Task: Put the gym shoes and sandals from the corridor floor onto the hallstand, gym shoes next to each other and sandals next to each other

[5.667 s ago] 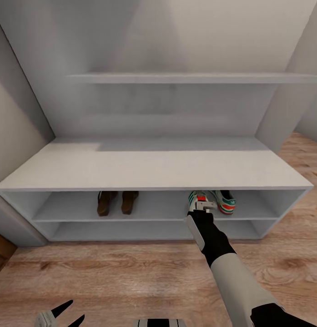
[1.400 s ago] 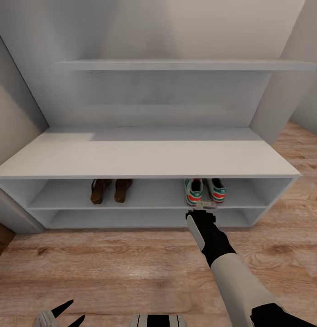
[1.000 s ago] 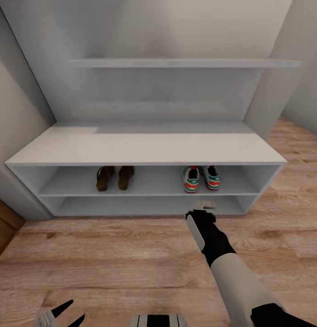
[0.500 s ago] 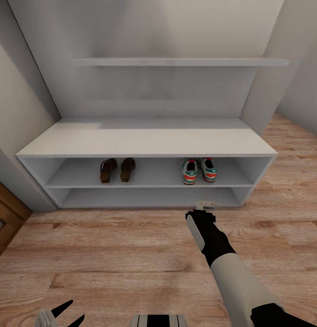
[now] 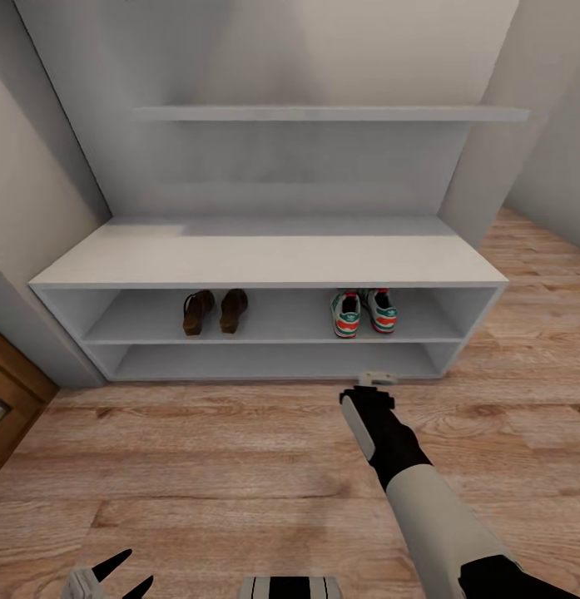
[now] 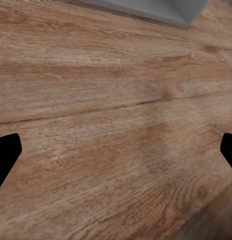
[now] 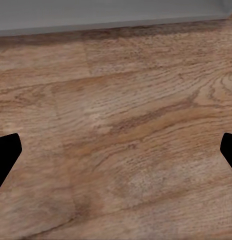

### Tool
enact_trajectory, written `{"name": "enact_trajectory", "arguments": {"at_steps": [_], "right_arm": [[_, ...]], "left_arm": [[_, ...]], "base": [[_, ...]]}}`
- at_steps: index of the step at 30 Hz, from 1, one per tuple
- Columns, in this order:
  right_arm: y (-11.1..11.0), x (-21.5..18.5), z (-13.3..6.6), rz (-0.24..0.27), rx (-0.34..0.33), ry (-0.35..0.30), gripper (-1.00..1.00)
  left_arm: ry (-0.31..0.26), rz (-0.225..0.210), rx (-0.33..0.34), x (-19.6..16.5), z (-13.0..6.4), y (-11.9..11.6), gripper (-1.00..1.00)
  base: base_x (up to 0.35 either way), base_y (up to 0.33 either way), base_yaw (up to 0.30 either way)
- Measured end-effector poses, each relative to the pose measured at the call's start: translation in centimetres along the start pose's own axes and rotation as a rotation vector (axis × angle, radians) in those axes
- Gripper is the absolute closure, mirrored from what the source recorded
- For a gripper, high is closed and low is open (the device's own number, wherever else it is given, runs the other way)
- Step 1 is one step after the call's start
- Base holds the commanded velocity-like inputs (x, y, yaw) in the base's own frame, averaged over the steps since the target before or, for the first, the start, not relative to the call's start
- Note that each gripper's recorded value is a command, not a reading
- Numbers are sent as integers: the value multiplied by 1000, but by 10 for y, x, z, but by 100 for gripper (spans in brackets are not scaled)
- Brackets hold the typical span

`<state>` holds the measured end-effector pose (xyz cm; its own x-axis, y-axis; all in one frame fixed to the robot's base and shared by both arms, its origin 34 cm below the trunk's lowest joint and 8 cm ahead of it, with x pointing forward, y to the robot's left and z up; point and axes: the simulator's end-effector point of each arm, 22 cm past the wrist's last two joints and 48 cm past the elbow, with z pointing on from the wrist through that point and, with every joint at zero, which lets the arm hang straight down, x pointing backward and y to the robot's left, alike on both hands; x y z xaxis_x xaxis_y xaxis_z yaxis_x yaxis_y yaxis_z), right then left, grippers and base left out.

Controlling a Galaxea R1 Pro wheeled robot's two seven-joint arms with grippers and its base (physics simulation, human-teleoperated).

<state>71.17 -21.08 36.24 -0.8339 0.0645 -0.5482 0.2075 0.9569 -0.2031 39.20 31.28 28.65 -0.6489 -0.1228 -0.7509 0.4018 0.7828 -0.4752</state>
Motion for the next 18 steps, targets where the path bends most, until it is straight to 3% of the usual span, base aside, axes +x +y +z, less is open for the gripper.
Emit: {"name": "enact_trajectory", "arguments": {"at_steps": [11, 14, 15, 18], "right_arm": [[-15, 9, -2, -17, 4, 20, -100], [-14, 30, 2, -34, -15, 58, -100], [-20, 61, 15, -49, -42, 104, -100], [-24, 74, 20, -49, -73, 110, -100]], "left_arm": [[-33, 24, 1, -17, -2, -2, -100], [-42, 31, -2, -21, -2, -2, -100], [-44, 32, -6, -23, -2, -1, -100], [-54, 39, -6, -28, -2, -2, -100]], "base": [[0, 0, 0], [0, 0, 0], [0, 0, 0], [0, 0, 0]]}}
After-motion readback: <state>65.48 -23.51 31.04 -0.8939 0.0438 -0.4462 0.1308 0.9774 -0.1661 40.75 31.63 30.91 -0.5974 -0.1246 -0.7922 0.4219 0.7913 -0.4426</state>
